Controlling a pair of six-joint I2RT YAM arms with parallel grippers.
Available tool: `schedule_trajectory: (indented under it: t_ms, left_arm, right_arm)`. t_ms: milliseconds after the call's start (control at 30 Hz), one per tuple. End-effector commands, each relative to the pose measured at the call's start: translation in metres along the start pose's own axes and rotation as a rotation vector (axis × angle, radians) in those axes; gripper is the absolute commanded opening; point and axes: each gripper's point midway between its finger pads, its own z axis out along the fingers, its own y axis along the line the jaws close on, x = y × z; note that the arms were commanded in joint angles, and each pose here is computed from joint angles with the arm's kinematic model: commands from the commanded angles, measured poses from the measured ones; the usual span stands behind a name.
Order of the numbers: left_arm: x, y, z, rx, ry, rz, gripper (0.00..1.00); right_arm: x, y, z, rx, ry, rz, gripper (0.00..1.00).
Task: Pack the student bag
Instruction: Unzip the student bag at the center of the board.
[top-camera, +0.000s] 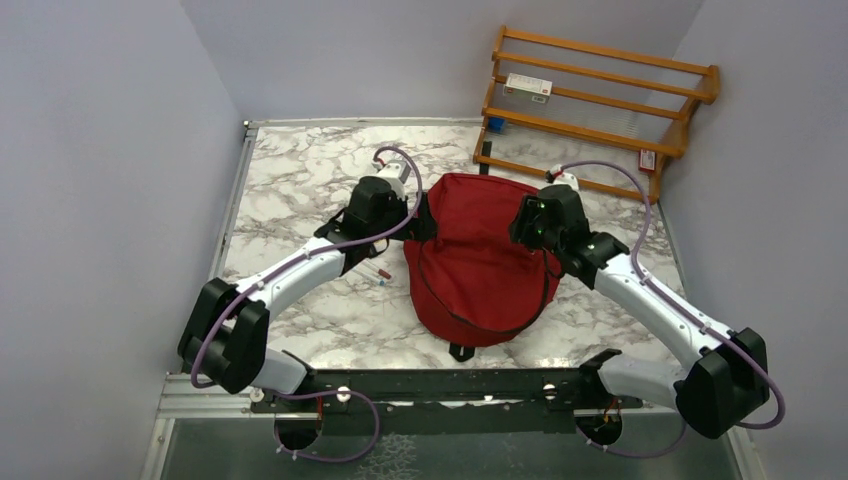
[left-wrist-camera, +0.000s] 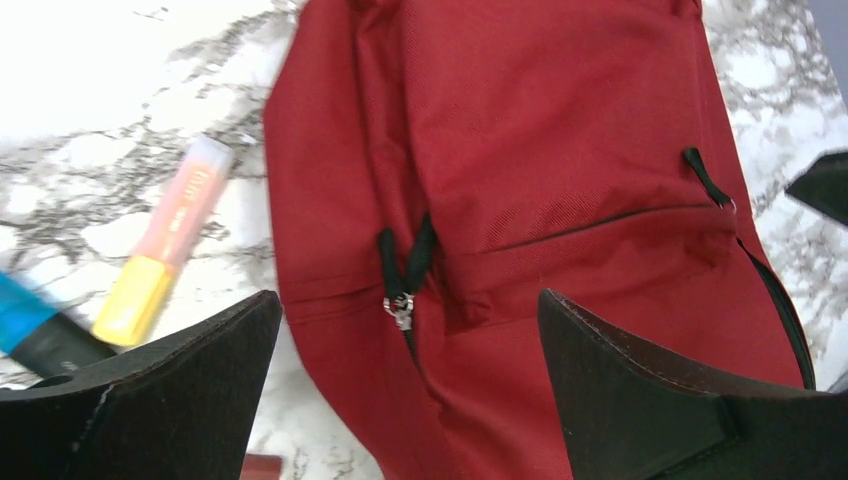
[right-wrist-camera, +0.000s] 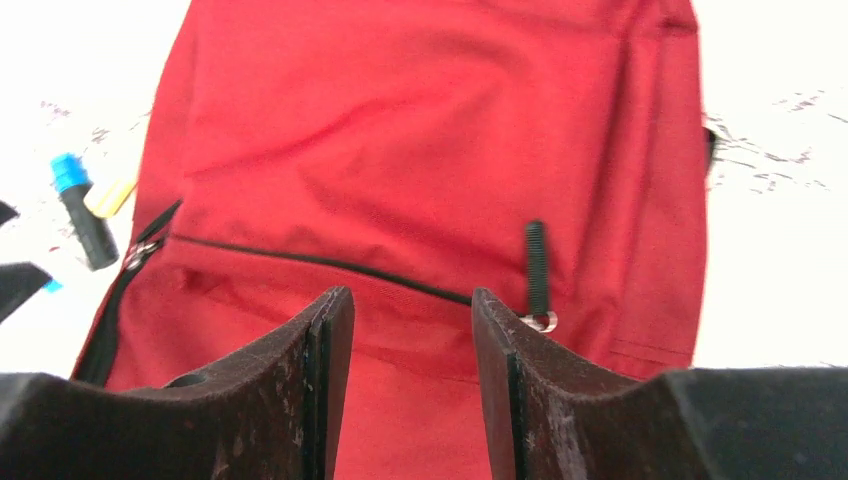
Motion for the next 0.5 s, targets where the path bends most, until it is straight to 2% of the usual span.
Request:
schedule_trajectory:
  t_ms: [0, 200, 467]
  left_arm:
    - [0.012, -0.016, 0.005, 0.014, 0.026, 0.025, 0.99]
    - [0.031, -0.012, 0.007, -0.036, 0.066, 0.043, 0.98]
    - [0.036, -0.012, 0.009, -0.034, 0.093, 0.071, 0.98]
  right_arm:
    - [0.011, -0.032, 0.007, 0.069, 0.064, 0.017, 0.52]
    - [0.008, -0.068, 0.023, 0.170, 0.069, 0.016, 0.51]
    - [0.020, -0.068, 0.047, 0.080, 0.161, 0.018, 0.46]
